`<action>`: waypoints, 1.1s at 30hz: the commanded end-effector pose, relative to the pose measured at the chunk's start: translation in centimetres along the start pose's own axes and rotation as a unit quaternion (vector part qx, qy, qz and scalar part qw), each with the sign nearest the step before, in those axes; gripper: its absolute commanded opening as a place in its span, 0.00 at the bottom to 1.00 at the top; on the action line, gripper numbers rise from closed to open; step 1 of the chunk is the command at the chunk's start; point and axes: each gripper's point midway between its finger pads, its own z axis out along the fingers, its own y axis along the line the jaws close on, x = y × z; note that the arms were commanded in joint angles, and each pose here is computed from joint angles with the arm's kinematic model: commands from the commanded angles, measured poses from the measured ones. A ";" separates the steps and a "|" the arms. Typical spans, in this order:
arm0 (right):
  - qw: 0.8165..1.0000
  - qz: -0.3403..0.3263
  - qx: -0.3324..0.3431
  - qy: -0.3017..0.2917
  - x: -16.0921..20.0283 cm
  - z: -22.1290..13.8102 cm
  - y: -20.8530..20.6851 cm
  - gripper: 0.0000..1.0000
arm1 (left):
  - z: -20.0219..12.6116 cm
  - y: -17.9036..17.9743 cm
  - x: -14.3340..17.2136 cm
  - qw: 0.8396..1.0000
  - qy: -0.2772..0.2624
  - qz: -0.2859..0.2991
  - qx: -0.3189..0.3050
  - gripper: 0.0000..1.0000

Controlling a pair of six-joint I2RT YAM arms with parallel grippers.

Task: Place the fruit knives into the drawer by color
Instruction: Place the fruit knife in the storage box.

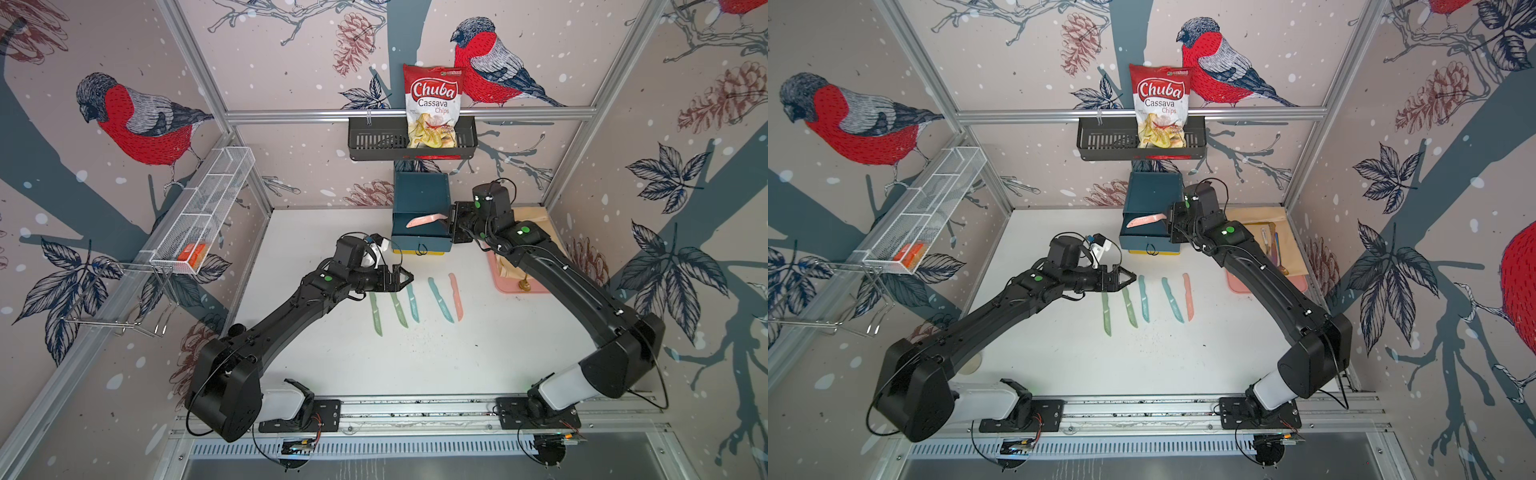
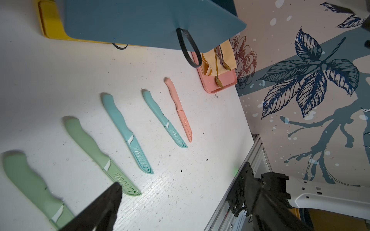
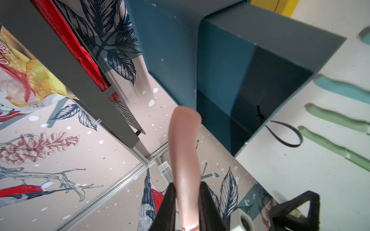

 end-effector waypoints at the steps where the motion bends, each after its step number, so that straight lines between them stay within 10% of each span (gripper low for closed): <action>1: 0.998 0.046 -0.043 0.006 0.3 0.7 1.7 0.00 | -0.3 -0.2 -0.3 1.000 -0.005 0.014 0.004 0.97; 12: 0.998 0.064 -0.026 0.016 -0.3 3.6 -0.1 0.00 | -1.0 1.0 -0.5 1.000 -0.006 0.010 0.000 0.97; 26: 0.997 0.062 -0.034 0.007 -0.8 4.5 0.2 0.37 | -1.5 2.0 -0.6 1.000 -0.006 0.005 0.000 0.97; 33: 0.997 0.035 -0.076 0.005 -0.4 3.8 2.3 0.37 | -1.8 1.8 -0.7 1.000 -0.007 0.008 0.001 0.97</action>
